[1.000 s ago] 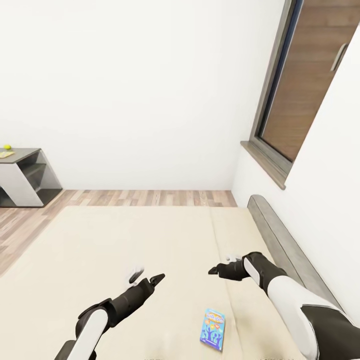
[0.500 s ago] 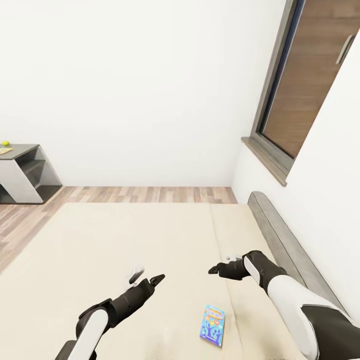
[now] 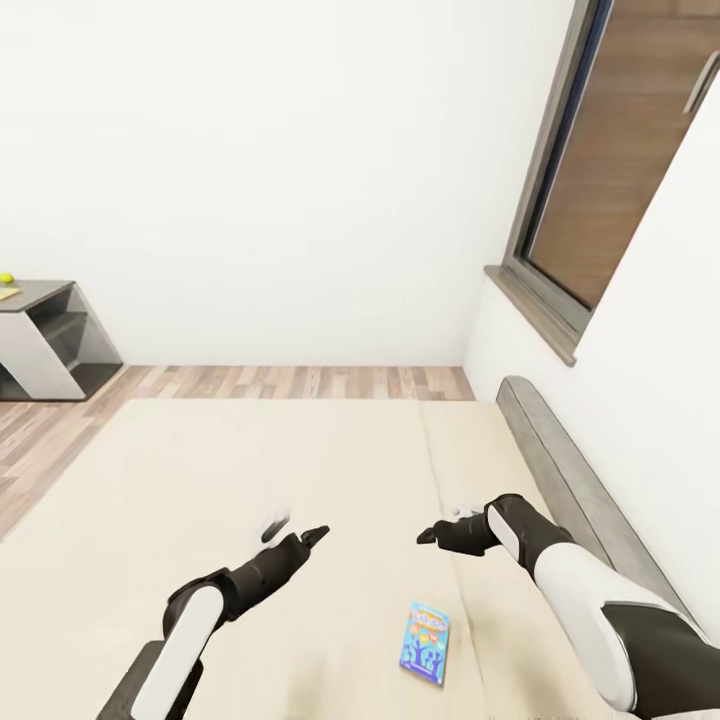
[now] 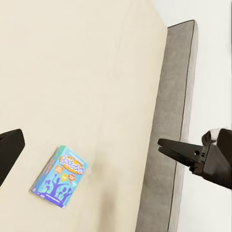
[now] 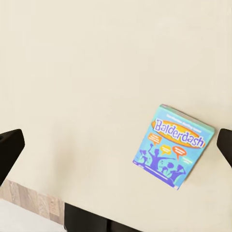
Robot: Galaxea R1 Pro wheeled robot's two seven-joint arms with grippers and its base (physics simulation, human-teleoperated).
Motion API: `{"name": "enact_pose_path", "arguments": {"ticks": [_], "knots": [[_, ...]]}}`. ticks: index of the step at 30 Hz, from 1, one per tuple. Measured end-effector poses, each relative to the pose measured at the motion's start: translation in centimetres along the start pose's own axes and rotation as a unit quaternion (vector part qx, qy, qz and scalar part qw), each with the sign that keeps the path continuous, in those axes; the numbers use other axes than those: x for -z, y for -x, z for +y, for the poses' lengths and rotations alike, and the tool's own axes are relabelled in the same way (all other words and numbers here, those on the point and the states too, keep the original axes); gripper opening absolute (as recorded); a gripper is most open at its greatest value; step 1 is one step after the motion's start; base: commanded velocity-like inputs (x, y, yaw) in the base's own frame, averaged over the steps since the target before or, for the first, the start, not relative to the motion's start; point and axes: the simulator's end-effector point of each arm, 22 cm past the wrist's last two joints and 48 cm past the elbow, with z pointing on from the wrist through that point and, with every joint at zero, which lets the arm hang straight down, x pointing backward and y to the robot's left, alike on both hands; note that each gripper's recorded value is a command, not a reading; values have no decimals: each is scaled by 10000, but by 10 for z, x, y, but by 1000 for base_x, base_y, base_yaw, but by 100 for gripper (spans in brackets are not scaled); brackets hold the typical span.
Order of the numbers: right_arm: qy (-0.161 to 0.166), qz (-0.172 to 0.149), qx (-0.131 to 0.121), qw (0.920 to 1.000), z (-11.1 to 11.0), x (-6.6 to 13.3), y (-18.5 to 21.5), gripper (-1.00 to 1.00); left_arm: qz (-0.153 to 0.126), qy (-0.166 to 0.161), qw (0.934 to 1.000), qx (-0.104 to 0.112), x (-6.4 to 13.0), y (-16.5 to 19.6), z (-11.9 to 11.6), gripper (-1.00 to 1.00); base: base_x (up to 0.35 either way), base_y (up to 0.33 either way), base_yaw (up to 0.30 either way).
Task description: Put all the toys in the child's room - the three board games (two on the bed and one on the table), the two jigsaw puzzles on the table, and the tennis ball on the table - inside the toy box on the table in the child's room.
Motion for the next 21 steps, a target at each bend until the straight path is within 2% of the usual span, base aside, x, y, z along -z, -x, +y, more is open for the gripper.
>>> {"name": "enact_pose_path", "arguments": {"ticks": [5, 9, 14, 21], "knots": [[-4, -13, -6, 10000, -1, 2, 8, 100, -133, -105, 9998, -121, -16, 35, -25, 100, 0, 0, 0], [-14, -5, -29, 10000, -3, 3, 12, 100, -137, -117, 9998, -129, -25, 42, -35, 100, 0, 0, 0], [-27, 30, -59, 10000, -6, 3, 13, 100, 14, -11, 10000, 56, -29, 21, -24, 100, 0, 0, 0], [-29, 83, -84, 9999, -9, -2, 10, 100, 107, 69, 9998, 130, -31, 9, -14, 100, 0, 0, 0]]}}
